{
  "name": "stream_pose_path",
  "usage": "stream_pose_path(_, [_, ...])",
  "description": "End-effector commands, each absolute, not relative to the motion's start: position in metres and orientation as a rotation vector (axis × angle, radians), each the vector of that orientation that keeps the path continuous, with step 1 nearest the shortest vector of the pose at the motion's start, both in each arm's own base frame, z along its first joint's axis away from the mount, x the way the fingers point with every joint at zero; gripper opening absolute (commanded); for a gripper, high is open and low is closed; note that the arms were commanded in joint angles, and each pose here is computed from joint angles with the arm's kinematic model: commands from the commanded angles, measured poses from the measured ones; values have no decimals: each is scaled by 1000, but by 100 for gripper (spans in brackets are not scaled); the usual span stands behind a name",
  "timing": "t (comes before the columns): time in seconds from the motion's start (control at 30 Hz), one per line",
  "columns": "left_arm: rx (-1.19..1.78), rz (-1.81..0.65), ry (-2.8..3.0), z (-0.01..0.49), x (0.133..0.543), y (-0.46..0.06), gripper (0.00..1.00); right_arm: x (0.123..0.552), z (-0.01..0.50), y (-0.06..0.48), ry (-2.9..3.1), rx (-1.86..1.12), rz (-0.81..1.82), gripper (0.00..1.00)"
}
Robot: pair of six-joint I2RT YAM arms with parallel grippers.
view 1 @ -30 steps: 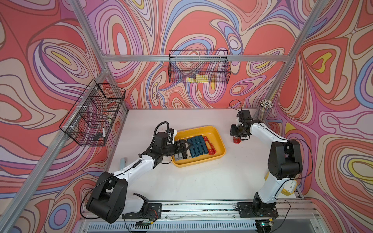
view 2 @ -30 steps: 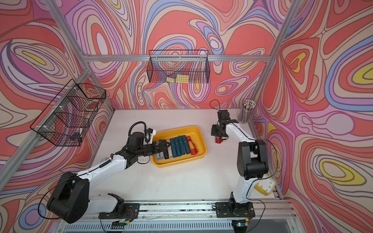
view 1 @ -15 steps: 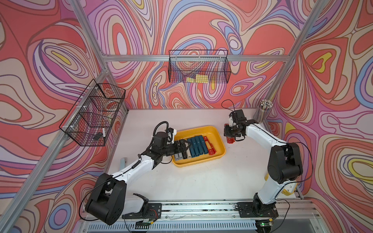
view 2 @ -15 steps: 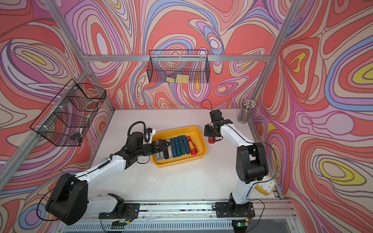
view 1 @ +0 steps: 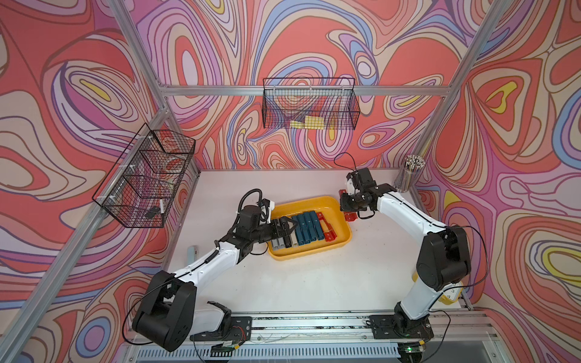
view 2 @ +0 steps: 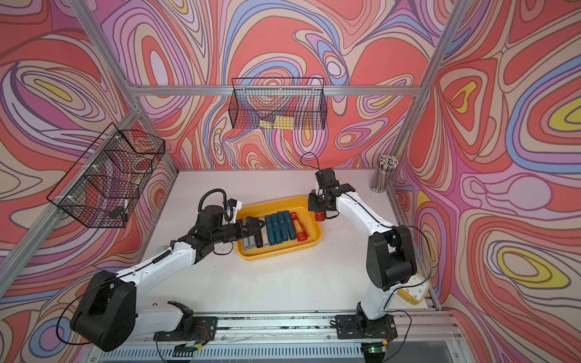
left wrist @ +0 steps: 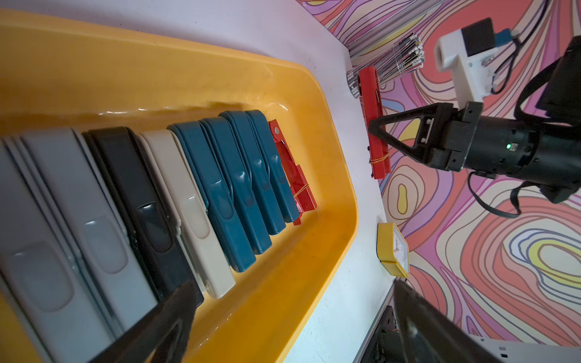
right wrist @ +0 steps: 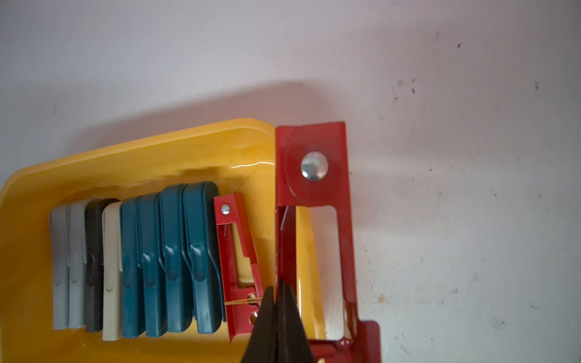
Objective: Put the pruning pliers into the storage box
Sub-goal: Place the pruning pliers in the storage box.
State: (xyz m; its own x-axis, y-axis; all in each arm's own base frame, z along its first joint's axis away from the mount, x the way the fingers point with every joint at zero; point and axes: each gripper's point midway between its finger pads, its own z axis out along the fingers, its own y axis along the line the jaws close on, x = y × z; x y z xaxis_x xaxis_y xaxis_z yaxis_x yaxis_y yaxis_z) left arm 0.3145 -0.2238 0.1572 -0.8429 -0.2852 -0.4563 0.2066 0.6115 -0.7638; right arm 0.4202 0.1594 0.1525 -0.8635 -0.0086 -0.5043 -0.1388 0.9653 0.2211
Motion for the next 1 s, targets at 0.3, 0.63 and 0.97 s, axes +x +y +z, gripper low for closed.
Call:
stream_pose_path(0.3, [-76,-1175,2288,153,312,-223,99,416,164,193,2570,-170,417,0])
stream_pose_path(0.63, [-81,-1178,2282,155,313,-223,99,410,136,210,2630,-204,425,0])
stream_pose_path(0.97, [-84,-1186,2289,152,314,-224,99,414,110,209,2683,-221,376,0])
